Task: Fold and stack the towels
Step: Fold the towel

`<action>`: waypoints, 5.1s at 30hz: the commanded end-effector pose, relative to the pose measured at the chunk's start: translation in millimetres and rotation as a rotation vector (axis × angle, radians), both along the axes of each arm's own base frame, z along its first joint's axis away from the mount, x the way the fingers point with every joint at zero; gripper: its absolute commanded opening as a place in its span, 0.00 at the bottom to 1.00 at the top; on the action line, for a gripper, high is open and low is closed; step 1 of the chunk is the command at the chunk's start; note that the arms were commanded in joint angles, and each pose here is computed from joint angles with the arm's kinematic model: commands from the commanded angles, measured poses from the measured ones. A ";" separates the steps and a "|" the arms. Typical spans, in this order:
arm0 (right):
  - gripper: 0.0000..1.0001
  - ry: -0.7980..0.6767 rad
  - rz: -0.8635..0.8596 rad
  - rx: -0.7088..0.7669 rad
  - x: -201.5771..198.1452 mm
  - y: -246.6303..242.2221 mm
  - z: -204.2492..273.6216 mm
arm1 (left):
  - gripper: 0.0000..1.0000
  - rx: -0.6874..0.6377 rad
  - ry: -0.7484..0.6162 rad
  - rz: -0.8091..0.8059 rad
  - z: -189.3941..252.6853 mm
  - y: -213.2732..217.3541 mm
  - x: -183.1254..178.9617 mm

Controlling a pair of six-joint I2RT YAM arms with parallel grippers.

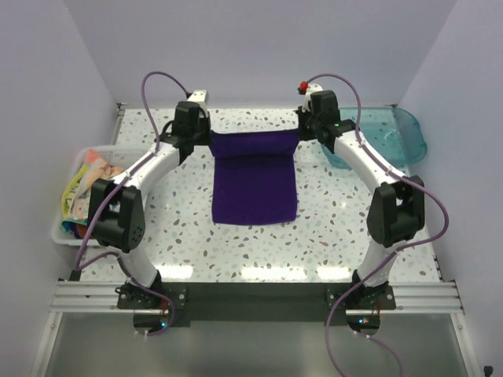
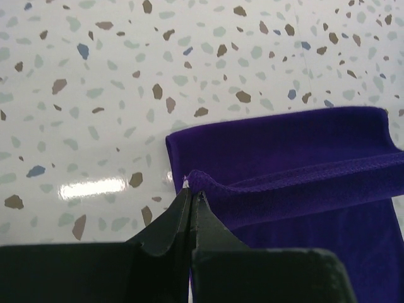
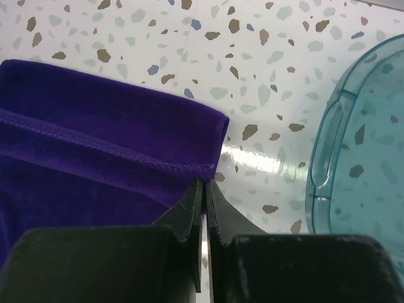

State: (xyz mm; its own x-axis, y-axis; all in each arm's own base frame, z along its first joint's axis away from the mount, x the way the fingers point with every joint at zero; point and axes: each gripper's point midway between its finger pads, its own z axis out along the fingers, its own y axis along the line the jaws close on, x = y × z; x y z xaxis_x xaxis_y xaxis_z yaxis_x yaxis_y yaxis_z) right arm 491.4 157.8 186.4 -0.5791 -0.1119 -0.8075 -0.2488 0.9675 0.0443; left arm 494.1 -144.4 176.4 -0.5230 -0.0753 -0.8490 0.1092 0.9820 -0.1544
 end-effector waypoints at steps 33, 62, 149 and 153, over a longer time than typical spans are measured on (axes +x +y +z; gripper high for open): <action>0.00 0.314 -0.149 0.081 -122.2 -30.8 -26.9 | 0.00 -0.101 0.266 -0.056 -24.4 7.9 -119.9; 0.00 0.553 -0.172 0.090 -151.6 -24.4 -132.3 | 0.00 -0.061 0.481 -0.036 -129.6 9.6 -168.3; 0.50 0.523 0.330 -0.034 -161.5 51.2 -142.1 | 0.57 0.054 0.544 -0.591 -132.7 -77.8 -233.2; 0.49 0.554 0.351 -0.011 -173.5 51.9 -144.1 | 0.54 0.060 0.540 -0.621 -131.9 -78.9 -248.4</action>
State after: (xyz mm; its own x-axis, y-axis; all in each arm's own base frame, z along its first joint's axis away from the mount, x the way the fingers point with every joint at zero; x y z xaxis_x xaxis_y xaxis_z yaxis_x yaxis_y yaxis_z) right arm 324.3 202.7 39.2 -0.8479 -0.3602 -0.3890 -0.4594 0.8654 0.2000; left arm 259.9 -220.2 37.5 -0.8179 0.3603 -0.4486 0.5101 0.8147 -0.2758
